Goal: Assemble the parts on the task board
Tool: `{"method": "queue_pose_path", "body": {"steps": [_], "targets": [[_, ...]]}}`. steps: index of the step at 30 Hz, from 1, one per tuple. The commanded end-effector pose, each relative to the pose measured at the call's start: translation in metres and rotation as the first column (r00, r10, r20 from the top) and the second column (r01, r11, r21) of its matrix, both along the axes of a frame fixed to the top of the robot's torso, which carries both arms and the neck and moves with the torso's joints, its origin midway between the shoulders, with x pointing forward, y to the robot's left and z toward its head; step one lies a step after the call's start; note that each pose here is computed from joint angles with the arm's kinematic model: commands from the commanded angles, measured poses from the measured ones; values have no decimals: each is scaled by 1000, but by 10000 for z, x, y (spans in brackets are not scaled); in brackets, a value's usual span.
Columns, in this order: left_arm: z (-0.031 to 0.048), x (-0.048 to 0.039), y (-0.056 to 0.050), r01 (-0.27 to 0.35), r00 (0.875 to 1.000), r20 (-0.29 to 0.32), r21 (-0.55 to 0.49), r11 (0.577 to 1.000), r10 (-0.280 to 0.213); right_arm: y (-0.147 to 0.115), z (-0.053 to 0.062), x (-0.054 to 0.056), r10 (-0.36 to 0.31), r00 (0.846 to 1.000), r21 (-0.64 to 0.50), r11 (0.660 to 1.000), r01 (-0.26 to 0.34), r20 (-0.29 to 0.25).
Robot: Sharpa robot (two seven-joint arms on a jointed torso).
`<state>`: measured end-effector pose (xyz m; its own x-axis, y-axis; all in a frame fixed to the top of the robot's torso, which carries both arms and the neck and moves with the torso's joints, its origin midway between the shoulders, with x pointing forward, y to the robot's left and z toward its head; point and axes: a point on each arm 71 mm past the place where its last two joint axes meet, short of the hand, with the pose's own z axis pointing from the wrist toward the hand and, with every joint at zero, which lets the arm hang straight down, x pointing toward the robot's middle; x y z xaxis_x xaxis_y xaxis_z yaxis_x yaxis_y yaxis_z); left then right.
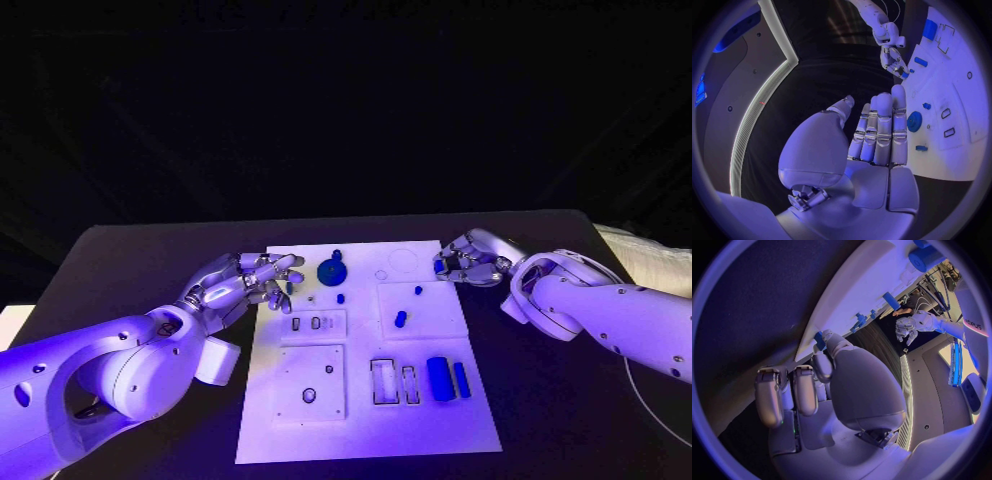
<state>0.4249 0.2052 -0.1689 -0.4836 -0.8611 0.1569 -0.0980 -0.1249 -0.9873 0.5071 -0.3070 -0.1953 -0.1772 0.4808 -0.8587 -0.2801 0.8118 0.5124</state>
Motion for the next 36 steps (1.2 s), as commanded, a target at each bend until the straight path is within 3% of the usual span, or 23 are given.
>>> {"method": "queue_pose_path", "body": {"steps": [1,12,21,29,36], "targets": [[15,-11,-24,21,1000,8,-10,1000,-21,18,-17,-1,12,1000,-13,1000,-13,-13],[16,-14,-20,21,1000,7,-9,1000,-21,46,-9,11,5,1000,-14,1000,-5,5],[11,-5,-1,16,1000,7,-7,1000,-16,192,135,-20,-21,998,52,998,18,63],[-5,33,53,0,1000,8,0,1000,0,659,295,-152,40,997,55,998,-43,60],[-15,53,86,-6,1000,6,4,1000,6,1158,311,-303,135,989,-19,991,-134,64]]}}
